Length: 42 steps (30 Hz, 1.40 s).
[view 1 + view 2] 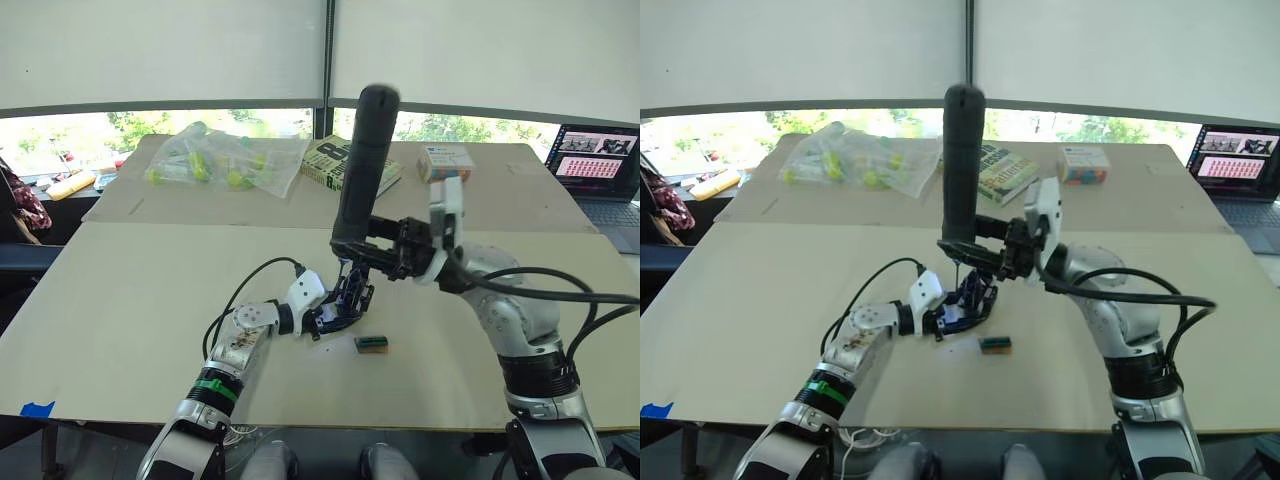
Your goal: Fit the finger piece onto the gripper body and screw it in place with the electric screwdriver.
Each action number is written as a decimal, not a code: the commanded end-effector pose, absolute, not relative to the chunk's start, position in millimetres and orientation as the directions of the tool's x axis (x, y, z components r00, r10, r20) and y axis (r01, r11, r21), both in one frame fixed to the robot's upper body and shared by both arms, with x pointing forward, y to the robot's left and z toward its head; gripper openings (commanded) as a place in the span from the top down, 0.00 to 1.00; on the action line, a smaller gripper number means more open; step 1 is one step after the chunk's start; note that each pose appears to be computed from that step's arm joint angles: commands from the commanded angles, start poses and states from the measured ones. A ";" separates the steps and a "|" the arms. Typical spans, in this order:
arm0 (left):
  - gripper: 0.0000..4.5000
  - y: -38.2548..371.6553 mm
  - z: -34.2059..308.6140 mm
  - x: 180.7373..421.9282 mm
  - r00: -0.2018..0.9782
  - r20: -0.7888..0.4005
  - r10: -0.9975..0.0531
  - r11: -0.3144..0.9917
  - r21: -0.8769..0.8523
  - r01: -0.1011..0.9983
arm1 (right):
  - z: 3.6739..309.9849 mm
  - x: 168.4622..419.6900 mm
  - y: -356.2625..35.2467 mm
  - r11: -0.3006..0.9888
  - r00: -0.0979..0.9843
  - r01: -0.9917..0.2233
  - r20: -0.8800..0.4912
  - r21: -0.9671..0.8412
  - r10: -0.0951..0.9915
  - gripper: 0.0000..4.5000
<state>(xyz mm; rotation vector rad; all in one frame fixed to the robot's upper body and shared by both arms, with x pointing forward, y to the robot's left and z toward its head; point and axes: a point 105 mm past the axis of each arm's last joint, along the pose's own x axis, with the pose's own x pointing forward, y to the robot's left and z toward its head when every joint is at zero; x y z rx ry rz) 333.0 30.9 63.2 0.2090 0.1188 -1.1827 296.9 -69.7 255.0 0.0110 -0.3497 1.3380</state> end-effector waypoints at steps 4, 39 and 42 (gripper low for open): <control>0.49 36.3 29.4 327.1 0.385 -0.300 -0.873 0.391 0.041 0.919 | 286.4 270.5 -74.7 0.148 0.052 -0.945 0.311 -0.293 0.949 0.57; 0.01 188.1 125.5 236.9 0.319 -0.129 -0.939 0.292 0.194 0.936 | 196.1 335.9 -319.2 0.821 0.518 -0.570 -0.789 -0.029 0.331 0.57; 0.01 185.9 124.8 234.6 0.332 -0.119 -0.936 0.308 0.179 0.934 | 172.6 334.7 -330.9 0.817 0.451 -0.572 -0.860 -0.075 0.237 0.57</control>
